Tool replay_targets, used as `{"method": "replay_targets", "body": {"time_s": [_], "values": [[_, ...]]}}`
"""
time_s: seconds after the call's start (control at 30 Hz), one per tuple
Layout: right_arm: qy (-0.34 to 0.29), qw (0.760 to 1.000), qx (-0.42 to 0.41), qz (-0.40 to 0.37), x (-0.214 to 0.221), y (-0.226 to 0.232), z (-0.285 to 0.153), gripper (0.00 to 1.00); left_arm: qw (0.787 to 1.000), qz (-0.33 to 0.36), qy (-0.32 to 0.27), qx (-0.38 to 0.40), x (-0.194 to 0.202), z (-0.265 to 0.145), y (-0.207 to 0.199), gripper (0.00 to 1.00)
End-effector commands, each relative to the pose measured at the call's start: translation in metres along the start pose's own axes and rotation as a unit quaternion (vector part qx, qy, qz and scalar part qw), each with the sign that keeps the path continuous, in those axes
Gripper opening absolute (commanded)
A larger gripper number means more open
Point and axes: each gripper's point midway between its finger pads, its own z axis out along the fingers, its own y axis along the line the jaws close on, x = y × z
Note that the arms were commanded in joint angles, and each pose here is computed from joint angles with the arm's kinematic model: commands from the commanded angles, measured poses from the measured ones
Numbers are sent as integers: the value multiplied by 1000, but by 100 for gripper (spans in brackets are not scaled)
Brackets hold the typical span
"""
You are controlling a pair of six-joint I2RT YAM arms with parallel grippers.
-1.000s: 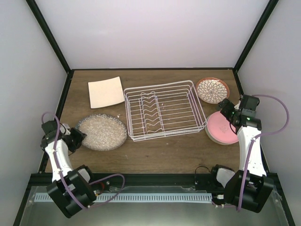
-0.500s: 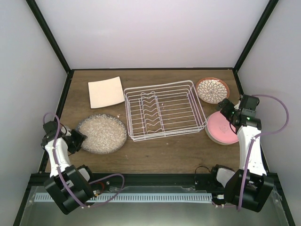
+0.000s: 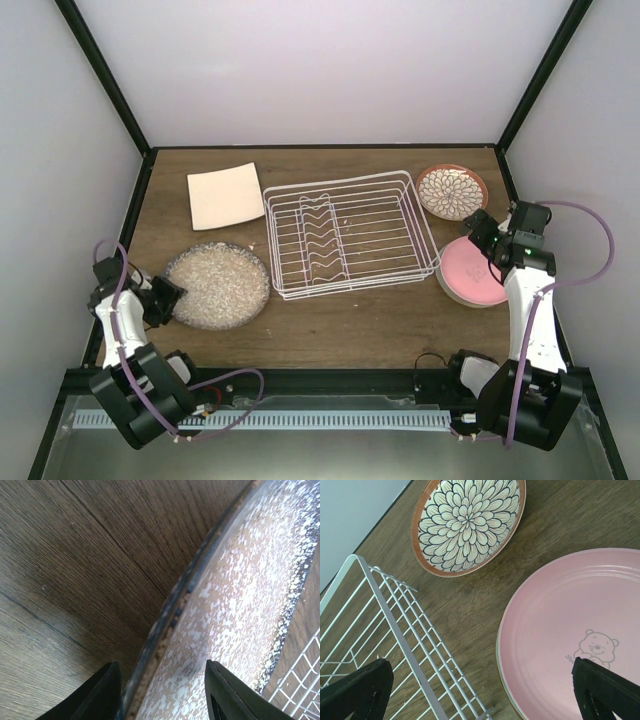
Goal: Unload the plates from the dish rack
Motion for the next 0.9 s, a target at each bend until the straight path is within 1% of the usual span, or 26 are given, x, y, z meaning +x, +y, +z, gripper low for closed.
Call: {"method": "replay_targets", "body": {"time_s": [0.0,0.2,0.5,0.7,0.87], "values": [[-17,1000,-7,-3,-9,7,-7,100,1000,1,-6,4,-5,-1,-3,48],[-22,1000,-4,-1,-11,6,-9,100,1000,-5,-2,-14,-8,2,3,51],[-25,1000,-4,5,-12,7,-13,100,999,-11,7,-33,-10,7,10,52],[-27,1000,-3,7,-10,5,-14,100,999,-13,17,-42,-11,10,13,57],[-28,1000,-2,9,-8,4,-15,100,999,-11,21,-48,-14,12,15,57]]}}
